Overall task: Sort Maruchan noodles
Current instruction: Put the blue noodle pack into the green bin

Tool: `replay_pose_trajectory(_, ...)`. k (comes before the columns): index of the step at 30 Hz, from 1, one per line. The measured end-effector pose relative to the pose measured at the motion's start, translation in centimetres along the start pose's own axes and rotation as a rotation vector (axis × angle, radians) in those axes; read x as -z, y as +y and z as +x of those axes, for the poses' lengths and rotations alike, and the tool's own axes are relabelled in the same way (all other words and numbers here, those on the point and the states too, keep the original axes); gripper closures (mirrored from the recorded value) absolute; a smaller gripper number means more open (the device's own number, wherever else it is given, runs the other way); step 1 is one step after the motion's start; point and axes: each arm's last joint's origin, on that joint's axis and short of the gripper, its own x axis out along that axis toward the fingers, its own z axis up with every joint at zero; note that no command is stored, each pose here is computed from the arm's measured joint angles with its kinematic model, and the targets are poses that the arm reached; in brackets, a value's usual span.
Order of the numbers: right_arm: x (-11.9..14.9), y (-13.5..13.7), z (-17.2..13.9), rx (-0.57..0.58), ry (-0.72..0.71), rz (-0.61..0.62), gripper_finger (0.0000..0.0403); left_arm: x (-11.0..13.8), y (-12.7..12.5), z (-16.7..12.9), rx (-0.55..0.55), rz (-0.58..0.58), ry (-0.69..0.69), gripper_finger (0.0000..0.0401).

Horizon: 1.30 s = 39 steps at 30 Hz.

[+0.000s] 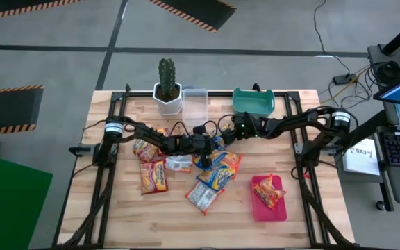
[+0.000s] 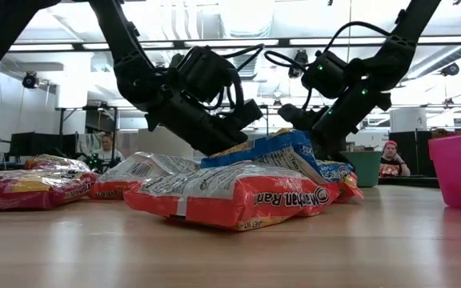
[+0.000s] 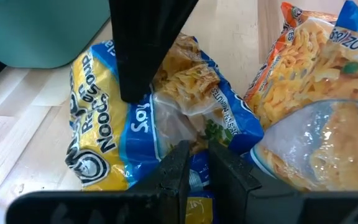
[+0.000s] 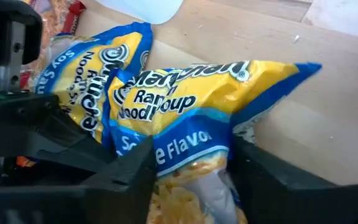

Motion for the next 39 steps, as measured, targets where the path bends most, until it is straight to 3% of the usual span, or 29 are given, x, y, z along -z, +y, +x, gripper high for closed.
replay_pose_trajectory(8, -0.1, 0.2, -0.2, -0.011, -0.008, -0.005, 0.035, 0.0, 0.0, 0.0, 0.0, 0.0, 0.001, 0.0356)
replay_pose_trajectory(13, -0.2, 0.3, -0.4, -0.019, -0.011, -0.016, 0.0389, 0.0, 0.0, 0.0, 0.0, -0.001, 0.001, 0.0356)
replay_pose_trajectory(20, -0.4, 0.9, -1.1, -0.039, -0.026, -0.046, 0.0394, -0.5, 0.2, -0.7, 0.001, 0.0, 0.011, 0.0356)
replay_pose_trajectory(27, -1.1, 1.9, -3.1, -0.08, -0.08, -0.034, 0.0394, -2.8, 1.1, -3.1, 0.004, 0.032, 0.022, 0.0356)
replay_pose_trajectory(32, -1.6, 2.5, -5.1, -0.106, -0.106, -0.013, 0.0394, -5.1, 2.1, -6.1, 0.003, 0.058, 0.015, 0.0356)
replay_pose_trajectory(39, -2.5, 3.6, -8.3, -0.176, -0.21, 0.006, 0.0394, -8.7, 4.0, -12.0, -0.025, 0.116, -0.131, 0.0356)
